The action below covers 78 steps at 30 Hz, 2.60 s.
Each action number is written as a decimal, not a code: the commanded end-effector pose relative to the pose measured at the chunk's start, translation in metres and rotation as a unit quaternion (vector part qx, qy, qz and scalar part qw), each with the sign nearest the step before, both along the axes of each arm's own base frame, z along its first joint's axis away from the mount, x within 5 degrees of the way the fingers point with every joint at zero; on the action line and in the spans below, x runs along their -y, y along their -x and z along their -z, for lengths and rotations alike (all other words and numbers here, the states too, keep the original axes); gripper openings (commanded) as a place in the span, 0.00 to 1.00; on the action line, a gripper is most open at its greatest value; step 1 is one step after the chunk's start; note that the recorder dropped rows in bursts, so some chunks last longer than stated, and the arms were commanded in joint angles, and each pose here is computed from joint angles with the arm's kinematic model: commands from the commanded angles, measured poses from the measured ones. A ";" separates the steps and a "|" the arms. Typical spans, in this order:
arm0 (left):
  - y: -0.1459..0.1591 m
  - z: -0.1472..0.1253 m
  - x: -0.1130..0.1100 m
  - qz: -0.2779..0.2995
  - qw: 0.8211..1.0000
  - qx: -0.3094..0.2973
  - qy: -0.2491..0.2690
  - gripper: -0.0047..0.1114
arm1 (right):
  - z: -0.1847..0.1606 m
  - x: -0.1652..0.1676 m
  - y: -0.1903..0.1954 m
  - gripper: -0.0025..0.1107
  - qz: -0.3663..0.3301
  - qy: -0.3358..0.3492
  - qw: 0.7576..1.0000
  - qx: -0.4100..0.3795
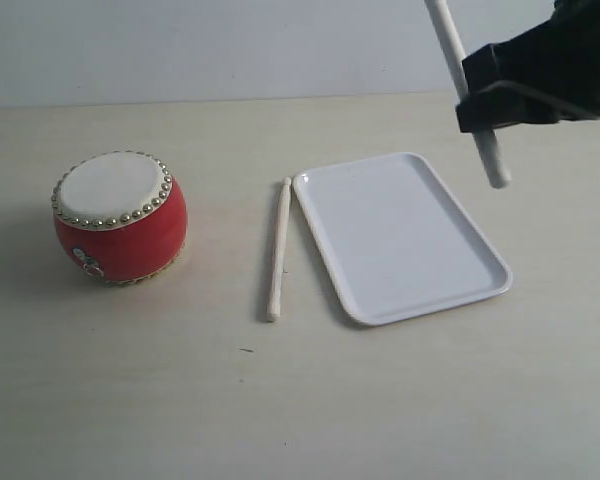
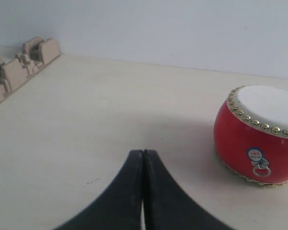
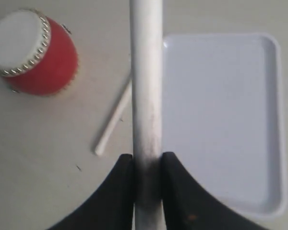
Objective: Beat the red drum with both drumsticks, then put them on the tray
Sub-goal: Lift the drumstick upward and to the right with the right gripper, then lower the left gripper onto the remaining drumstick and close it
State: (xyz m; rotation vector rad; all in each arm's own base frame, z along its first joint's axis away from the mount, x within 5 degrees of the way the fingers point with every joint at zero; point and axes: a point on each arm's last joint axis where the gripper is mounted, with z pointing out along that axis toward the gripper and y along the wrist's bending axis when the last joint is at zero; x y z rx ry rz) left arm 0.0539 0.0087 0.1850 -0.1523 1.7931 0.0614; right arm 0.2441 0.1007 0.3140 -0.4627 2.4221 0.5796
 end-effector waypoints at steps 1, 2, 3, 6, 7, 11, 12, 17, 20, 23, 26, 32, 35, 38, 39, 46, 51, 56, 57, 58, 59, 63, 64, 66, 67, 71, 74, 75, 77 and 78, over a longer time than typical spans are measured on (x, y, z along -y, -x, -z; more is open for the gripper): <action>0.000 0.000 0.000 0.002 1.000 0.004 -0.001 0.04 | -0.005 -0.002 -0.027 0.02 -0.036 -0.117 0.988 0.090; 0.000 0.000 0.000 0.002 1.000 0.004 -0.001 0.04 | -0.006 -0.001 -0.030 0.02 -0.044 -0.129 0.985 0.106; 0.000 0.000 0.000 0.002 1.000 0.004 -0.001 0.04 | -0.007 -0.002 -0.033 0.02 -0.058 -0.138 0.981 0.123; 0.000 0.000 0.000 0.002 1.000 0.004 -0.001 0.04 | -0.004 -0.001 -0.040 0.02 -0.086 -0.128 0.974 0.166; 0.000 0.000 0.000 0.002 1.000 0.004 -0.001 0.04 | -0.002 0.000 -0.042 0.02 -0.090 -0.122 0.973 0.175; 0.000 0.000 0.000 0.002 1.000 0.004 -0.001 0.04 | 0.003 -0.001 -0.047 0.02 -0.118 -0.093 0.967 0.203; 0.000 0.000 0.000 0.002 1.000 0.004 -0.001 0.04 | 0.002 -0.001 -0.047 0.02 -0.118 -0.095 0.966 0.211; 0.000 0.000 0.000 0.003 1.000 0.003 -0.007 0.04 | 0.000 -0.005 -0.044 0.02 -0.134 -0.126 0.962 0.203; -0.001 -0.010 0.001 0.013 0.998 0.052 -0.029 0.04 | 0.001 -0.007 -0.041 0.02 -0.145 -0.137 0.961 0.193; -0.002 -0.025 0.004 0.020 0.986 0.149 0.067 0.04 | 0.002 -0.007 -0.041 0.02 -0.144 -0.136 0.962 0.189; -0.001 -0.037 0.006 0.029 0.969 0.215 0.119 0.04 | 0.003 -0.007 -0.040 0.02 -0.147 -0.131 0.962 0.189; 0.003 -0.052 0.007 0.053 0.933 0.297 0.195 0.04 | 0.003 -0.006 -0.041 0.02 -0.148 -0.125 0.963 0.190; 0.012 -0.070 0.011 0.093 0.894 0.397 0.185 0.04 | 0.003 -0.006 -0.041 0.02 -0.148 -0.125 0.963 0.190; 0.023 -0.094 0.010 0.102 0.854 0.484 0.160 0.04 | 0.003 -0.006 -0.041 0.02 -0.147 -0.123 0.962 0.192; 0.021 -0.107 0.007 0.085 0.859 0.476 0.167 0.04 | 0.003 -0.006 -0.041 0.02 -0.146 -0.123 0.963 0.192; -0.058 -0.189 0.001 0.027 0.961 0.245 0.123 0.04 | 0.003 -0.005 -0.042 0.02 -0.143 -0.119 0.963 0.194; -0.151 -0.183 -0.005 0.000 0.990 -0.100 0.097 0.04 | 0.012 0.004 -0.048 0.02 -0.071 -0.080 0.983 0.151; -0.210 -0.157 0.012 0.064 0.939 -0.330 0.080 0.04 | 0.024 0.023 -0.055 0.02 0.010 0.016 0.992 0.126; -0.220 -0.151 0.024 0.090 0.930 -0.351 0.066 0.04 | 0.026 0.027 -0.056 0.02 0.022 0.038 0.992 0.121; -0.224 -0.147 0.038 0.113 0.923 -0.362 0.057 0.04 | 0.028 0.031 -0.056 0.02 0.036 0.054 0.991 0.114; -0.229 -0.141 0.050 0.132 0.917 -0.373 0.048 0.04 | 0.029 0.033 -0.057 0.02 0.055 0.058 0.991 0.106; -0.230 -0.118 0.121 0.221 0.884 -0.412 -0.016 0.04 | 0.032 0.041 -0.057 0.02 0.081 0.095 0.987 0.096; -0.228 -0.113 0.136 0.232 0.876 -0.422 -0.026 0.04 | 0.032 0.042 -0.057 0.02 0.084 0.098 0.987 0.095; -0.224 -0.103 0.172 0.258 0.856 -0.445 -0.050 0.04 | 0.032 0.042 -0.057 0.02 0.086 0.097 0.987 0.094; -0.221 -0.099 0.189 0.271 0.846 -0.454 -0.062 0.04 | 0.032 0.042 -0.057 0.02 0.086 0.096 0.987 0.093; -0.227 -0.088 0.241 0.295 0.810 -0.499 -0.092 0.04 | 0.033 0.041 -0.057 0.02 0.085 0.094 0.988 0.089; -0.241 -0.086 0.267 0.290 0.801 -0.515 -0.096 0.04 | 0.033 0.041 -0.057 0.02 0.084 0.094 0.988 0.088; -0.245 -0.083 0.274 0.289 0.795 -0.524 -0.102 0.04 | 0.033 0.041 -0.057 0.02 0.084 0.094 0.988 0.088; -0.262 -0.068 0.289 0.274 0.790 -0.539 -0.098 0.04 | 0.033 0.041 -0.057 0.02 0.085 0.094 0.988 0.088; -0.269 -0.060 0.295 0.264 0.791 -0.544 -0.091 0.05 | 0.034 0.041 -0.056 0.02 0.085 0.094 0.988 0.087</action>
